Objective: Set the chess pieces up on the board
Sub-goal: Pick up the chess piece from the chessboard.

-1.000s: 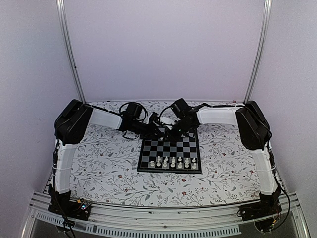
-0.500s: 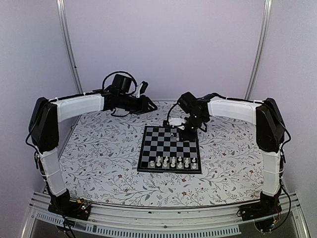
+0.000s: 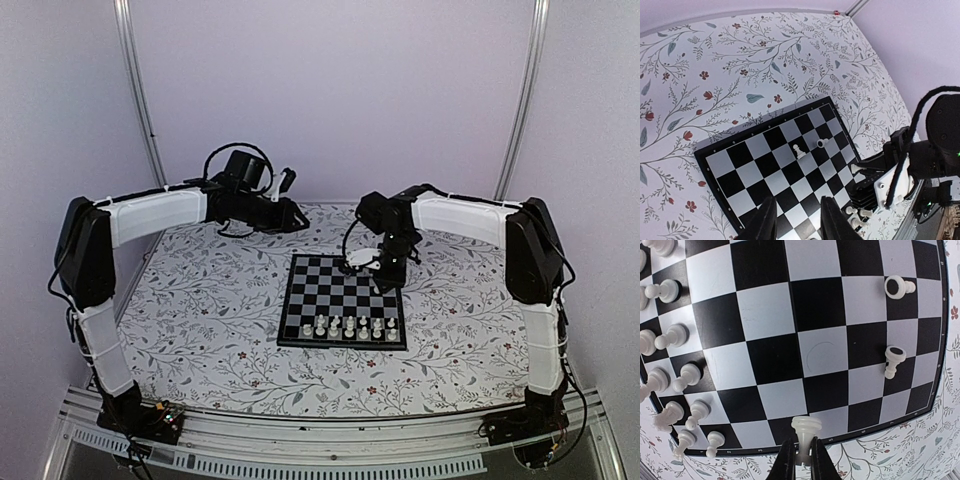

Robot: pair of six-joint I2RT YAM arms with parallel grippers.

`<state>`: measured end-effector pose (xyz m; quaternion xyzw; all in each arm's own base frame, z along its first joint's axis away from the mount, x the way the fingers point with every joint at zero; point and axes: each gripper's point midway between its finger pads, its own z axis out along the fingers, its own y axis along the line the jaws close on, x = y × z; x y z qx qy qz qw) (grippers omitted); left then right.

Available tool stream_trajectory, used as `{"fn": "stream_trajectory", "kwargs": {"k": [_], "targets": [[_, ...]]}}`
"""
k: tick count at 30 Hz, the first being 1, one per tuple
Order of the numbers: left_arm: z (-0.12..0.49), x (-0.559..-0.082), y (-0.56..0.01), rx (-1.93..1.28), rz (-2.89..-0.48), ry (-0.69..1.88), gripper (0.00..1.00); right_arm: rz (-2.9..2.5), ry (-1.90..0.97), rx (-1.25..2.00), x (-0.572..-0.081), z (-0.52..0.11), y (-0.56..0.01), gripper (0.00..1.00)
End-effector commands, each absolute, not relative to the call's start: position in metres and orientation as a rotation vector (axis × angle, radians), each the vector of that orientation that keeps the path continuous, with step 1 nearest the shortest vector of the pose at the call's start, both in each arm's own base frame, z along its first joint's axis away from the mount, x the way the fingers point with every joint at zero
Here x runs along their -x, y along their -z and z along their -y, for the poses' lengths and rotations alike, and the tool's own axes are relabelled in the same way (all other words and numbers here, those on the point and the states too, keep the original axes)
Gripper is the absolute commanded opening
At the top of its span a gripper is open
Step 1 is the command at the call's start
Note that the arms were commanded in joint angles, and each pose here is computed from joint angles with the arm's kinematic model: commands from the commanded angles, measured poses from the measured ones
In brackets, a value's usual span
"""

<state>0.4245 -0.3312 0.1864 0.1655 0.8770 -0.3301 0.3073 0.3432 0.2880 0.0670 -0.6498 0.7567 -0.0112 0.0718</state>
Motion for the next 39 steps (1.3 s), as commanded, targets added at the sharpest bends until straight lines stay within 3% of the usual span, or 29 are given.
{"fn": "stream_trajectory", "kwargs": {"k": [1,5,13,19,29,39], "targets": [[0.321,-0.425,-0.200,-0.455,-2.285,0.840,0.33,-2.285,0.025,2.004,-0.341,-0.291,-0.056,0.02],[0.325,-0.424,-0.197,-0.465,-2.294,0.854,0.33,-2.298,0.021,2.019,-0.340,-0.290,-0.047,0.04],[0.331,-0.421,-0.190,-0.501,-2.299,0.852,0.33,-2.254,0.016,1.946,-0.349,-0.298,-0.066,0.28],[0.353,-0.411,-0.179,-0.623,-2.297,0.793,0.34,-2.246,-0.083,1.817,-0.351,-0.290,-0.108,0.31],[0.437,-0.365,-0.145,-1.035,-2.196,0.578,0.35,-2.134,-0.364,1.287,-0.365,-0.213,-0.183,0.38],[0.490,-0.350,-0.101,-1.229,-2.196,0.436,0.37,-2.123,-0.430,1.048,-0.361,-0.173,-0.158,0.40]]}}
